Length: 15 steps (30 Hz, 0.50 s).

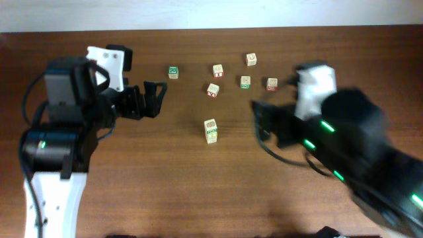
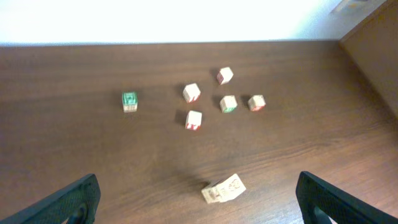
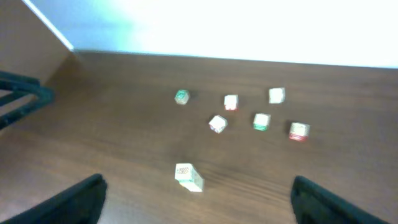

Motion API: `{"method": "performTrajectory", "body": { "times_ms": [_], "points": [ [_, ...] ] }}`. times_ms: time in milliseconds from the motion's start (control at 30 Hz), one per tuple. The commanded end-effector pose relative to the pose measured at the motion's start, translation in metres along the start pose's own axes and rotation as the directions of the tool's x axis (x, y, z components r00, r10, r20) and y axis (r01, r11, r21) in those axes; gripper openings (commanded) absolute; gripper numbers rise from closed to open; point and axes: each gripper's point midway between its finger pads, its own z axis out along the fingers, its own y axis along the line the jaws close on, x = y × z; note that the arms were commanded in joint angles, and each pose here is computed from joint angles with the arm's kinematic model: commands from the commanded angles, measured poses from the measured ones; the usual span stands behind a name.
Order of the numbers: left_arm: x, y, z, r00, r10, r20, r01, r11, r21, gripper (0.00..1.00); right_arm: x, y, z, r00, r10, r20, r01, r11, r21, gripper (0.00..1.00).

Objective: Rotate 4 blocks
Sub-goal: 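Open both grippers and pull both arms away from the stack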

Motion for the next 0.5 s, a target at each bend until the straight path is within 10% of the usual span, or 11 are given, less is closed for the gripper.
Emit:
{"method": "performTrajectory", "body": {
  "times_ms": [0,467],
  "points": [
    [-0.007,-0.008,-0.028,0.996,0.048,0.071,-0.047,0.999,-0.015,0.99,0.001,-0.02,-0.048,0.997,0.004,0.071,-0.007,0.999,0.038,0.98],
    [-0.012,-0.019,-0.054,0.988,0.075,0.138,-0.074,0.997,-0.014,0.99,0.03,-0.06,-0.124,0.989,-0.004,0.147,-0.012,0.994,0.108,0.98]
  ]
}}
